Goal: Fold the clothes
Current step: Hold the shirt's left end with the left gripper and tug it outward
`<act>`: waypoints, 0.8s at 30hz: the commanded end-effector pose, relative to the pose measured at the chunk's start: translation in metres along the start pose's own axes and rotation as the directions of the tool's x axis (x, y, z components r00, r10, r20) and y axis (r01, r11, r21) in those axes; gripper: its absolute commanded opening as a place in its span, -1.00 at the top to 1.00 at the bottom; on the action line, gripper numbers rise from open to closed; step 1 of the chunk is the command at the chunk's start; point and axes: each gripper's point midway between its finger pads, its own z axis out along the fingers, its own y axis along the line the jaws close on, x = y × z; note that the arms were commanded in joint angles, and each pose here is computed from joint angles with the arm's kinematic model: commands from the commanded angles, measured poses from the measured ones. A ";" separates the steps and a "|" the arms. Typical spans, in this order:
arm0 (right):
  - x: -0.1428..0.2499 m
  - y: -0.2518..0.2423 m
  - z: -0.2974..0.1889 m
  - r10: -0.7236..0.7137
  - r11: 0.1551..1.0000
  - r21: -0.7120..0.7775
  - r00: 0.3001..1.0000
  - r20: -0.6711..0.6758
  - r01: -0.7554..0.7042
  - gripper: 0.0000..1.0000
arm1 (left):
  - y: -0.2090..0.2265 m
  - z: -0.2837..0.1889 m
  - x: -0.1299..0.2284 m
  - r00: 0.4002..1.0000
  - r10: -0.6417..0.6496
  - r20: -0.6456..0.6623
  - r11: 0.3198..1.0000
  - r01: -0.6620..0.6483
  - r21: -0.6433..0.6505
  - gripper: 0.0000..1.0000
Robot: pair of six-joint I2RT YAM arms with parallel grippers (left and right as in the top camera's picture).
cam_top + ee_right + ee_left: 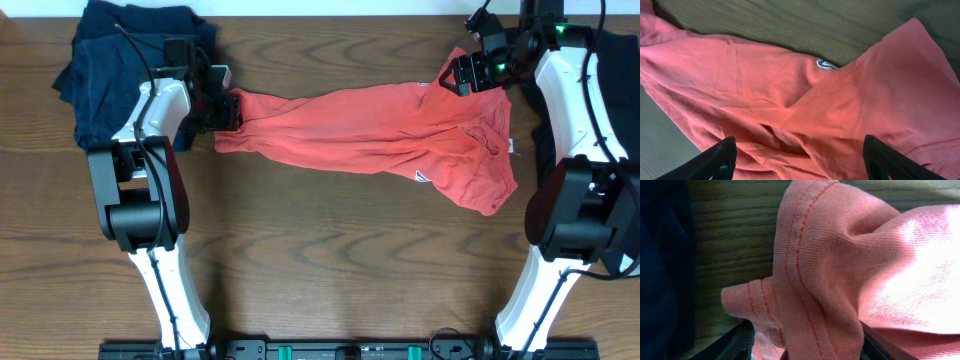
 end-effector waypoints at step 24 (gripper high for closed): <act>-0.002 0.007 -0.005 -0.013 1.000 -0.007 1.000 0.000 0.013 -0.56 | -0.021 0.008 0.051 0.974 -0.101 -0.201 0.995 0.101 -0.011 0.88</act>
